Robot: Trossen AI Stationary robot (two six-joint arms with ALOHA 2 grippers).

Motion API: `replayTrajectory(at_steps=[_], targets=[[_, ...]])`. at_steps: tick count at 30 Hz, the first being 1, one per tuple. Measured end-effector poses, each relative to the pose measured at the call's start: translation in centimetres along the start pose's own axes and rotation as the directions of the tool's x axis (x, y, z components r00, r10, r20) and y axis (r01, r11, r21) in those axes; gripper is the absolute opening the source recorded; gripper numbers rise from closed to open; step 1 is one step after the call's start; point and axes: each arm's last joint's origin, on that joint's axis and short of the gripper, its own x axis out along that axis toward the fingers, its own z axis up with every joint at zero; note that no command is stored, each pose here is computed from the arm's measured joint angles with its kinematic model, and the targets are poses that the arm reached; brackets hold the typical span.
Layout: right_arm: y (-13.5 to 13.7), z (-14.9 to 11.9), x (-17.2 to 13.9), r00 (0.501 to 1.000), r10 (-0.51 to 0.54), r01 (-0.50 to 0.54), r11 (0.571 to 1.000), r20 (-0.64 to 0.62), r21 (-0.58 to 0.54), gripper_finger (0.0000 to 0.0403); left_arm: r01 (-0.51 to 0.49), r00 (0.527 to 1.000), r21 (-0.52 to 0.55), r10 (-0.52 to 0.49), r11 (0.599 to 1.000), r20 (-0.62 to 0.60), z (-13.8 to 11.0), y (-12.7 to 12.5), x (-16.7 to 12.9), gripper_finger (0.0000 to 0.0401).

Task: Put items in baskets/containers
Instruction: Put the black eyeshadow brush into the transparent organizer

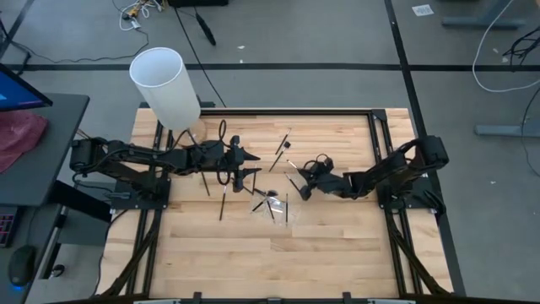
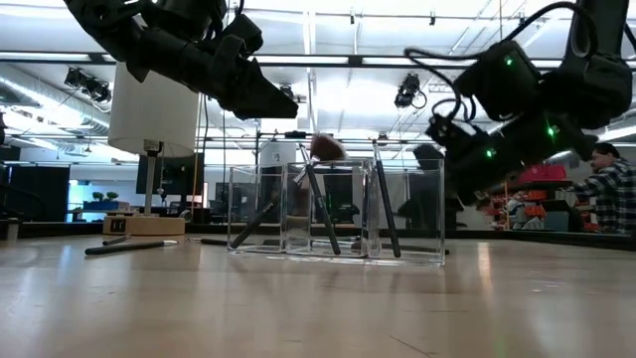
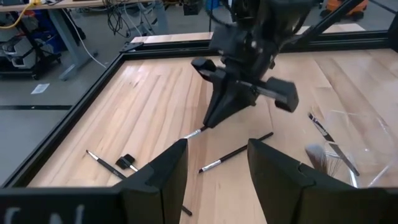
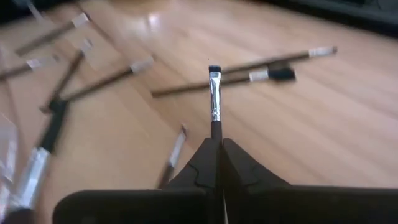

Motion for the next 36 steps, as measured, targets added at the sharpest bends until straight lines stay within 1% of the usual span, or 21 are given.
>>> replayTrajectory(at_steps=[4, 6, 9, 12, 14, 18, 21, 23, 25, 28, 29, 31, 33, 36], targets=[[0.4, 1.8, -0.7, 0.995, 0.040, -0.041, 0.999, 0.092, 0.000, 0.0005, 0.020, 1.000, 0.042, -0.020, 0.999, 0.005, -0.1, -0.1, 0.2, 0.0170], [0.6, 2.9, -1.2, 0.986, 0.063, -0.065, 0.998, 0.152, 0.003, 0.0005, 0.058, 0.998, 0.058, -0.059, 0.997, 0.012, -0.2, -0.2, 0.4, 0.0170], [0.9, 4.9, -2.1, 0.959, 0.107, -0.113, 0.994, 0.263, 0.009, 0.0005, 0.128, 0.989, 0.073, -0.132, 0.989, 0.061, -0.4, -0.4, 1.3, 0.0170], [1.2, 6.4, -2.9, 0.911, 0.188, -0.198, 0.980, 0.368, -0.011, 0.0005, 0.168, 0.977, 0.080, -0.177, 0.982, 0.119, -0.9, -0.6, 2.6, 0.0170], [1.6, 7.2, -3.4, 0.864, 0.259, -0.270, 0.962, 0.431, -0.037, 0.0005, 0.180, 0.968, 0.066, -0.188, 0.982, 0.165, -1.2, -0.7, 3.4, 0.0170], [2.5, 7.8, -4.4, 0.762, 0.399, -0.395, 0.911, 0.510, -0.122, 0.0005, 0.189, 0.926, 0.059, -0.198, 0.980, 0.320, -1.0, -0.8, 4.4, 0.0170], [3.1, 7.9, -4.8, 0.713, 0.454, -0.436, 0.884, 0.535, -0.169, 0.0006, 0.200, 0.872, 0.083, -0.216, 0.976, 0.440, -0.6, -0.9, 4.6, 0.0170], [3.6, 8.0, -4.9, 0.700, 0.476, -0.444, 0.874, 0.533, -0.198, 0.0006, 0.200, 0.835, 0.106, -0.226, 0.974, 0.502, -0.3, -0.9, 4.6, 0.0170], [4.2, 8.3, -4.8, 0.687, 0.495, -0.450, 0.865, 0.532, -0.224, 0.0006, 0.197, 0.810, 0.117, -0.229, 0.973, 0.540, -0.1, -0.9, 4.5, 0.0173], [5.1, 8.7, -4.4, 0.664, 0.531, -0.464, 0.845, 0.527, -0.266, 0.0007, 0.202, 0.796, 0.116, -0.232, 0.972, 0.559, 0.2, -0.9, 4.4, 0.0188], [5.4, 8.8, -4.2, 0.659, 0.537, -0.466, 0.841, 0.526, -0.275, 0.0007, 0.219, 0.792, 0.115, -0.246, 0.969, 0.560, 0.3, -1.0, 4.4, 0.0195], [5.9, 9.0, -3.7, 0.661, 0.539, -0.461, 0.840, 0.522, -0.285, 0.0007, 0.269, 0.768, 0.122, -0.289, 0.955, 0.571, 0.9, -1.1, 4.5, 0.0210], [6.1, 8.8, -3.3, 0.670, 0.540, -0.453, 0.841, 0.510, -0.295, 0.0007, 0.317, 0.739, 0.150, -0.343, 0.937, 0.579, 1.4, -1.5, 4.6, 0.0222], [6.3, 8.7, -3.1, 0.672, 0.540, -0.452, 0.841, 0.506, -0.297, 0.0008, 0.344, 0.717, 0.180, -0.381, 0.922, 0.584, 1.8, -2.2, 4.5, 0.0228]])
